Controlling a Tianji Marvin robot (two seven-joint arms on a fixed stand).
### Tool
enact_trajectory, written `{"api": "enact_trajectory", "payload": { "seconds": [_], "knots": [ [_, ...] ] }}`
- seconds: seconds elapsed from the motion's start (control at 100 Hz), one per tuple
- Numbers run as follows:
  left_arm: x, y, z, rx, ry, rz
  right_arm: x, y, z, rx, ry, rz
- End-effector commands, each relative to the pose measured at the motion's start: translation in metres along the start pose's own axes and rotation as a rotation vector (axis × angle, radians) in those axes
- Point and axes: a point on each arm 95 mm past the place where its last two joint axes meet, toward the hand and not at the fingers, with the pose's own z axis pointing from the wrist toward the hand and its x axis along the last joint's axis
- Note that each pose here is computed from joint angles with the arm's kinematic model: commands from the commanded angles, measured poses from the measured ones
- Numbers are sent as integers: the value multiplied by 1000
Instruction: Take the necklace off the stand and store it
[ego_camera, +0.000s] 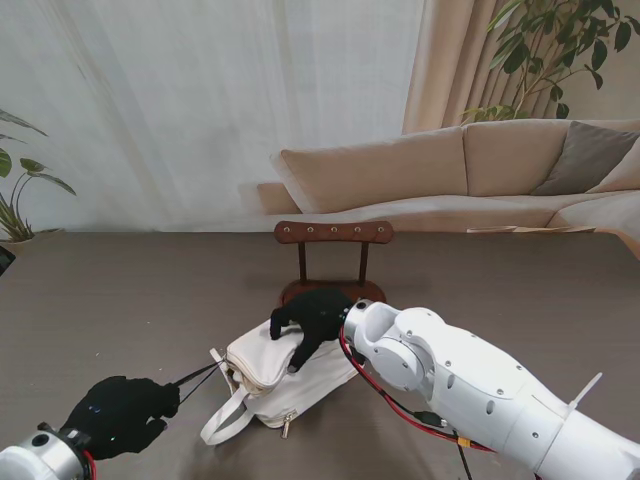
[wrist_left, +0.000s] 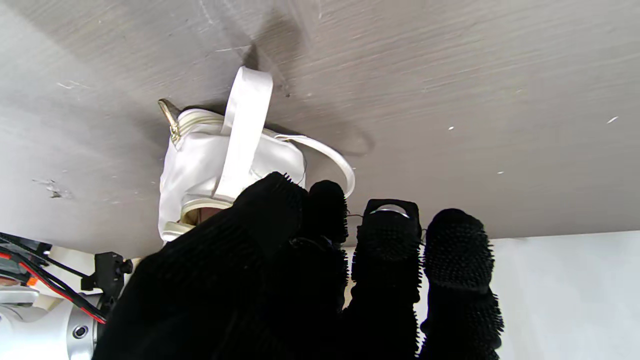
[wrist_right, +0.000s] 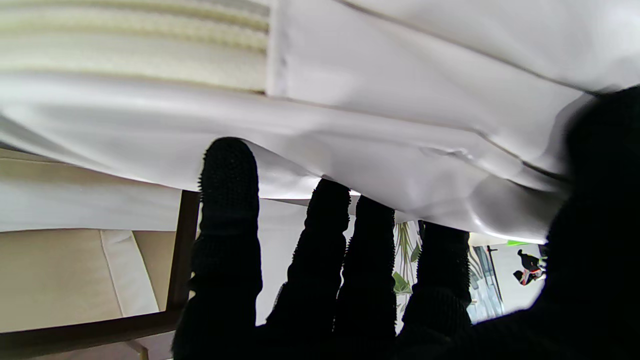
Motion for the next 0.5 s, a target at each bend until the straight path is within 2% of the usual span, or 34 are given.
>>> {"api": "enact_trajectory", "payload": {
  "seconds": [0.0, 0.27, 0.49],
  "knots": [
    [10, -18, -11, 15, 2, 19, -22, -83, -20, 235, -82, 13],
    [11, -17, -19, 70, -7, 41, -22, -85, -19, 245, -82, 7],
    [31, -25, 1, 63, 79, 10, -18, -85, -18, 246, -81, 11]
  ]
}}
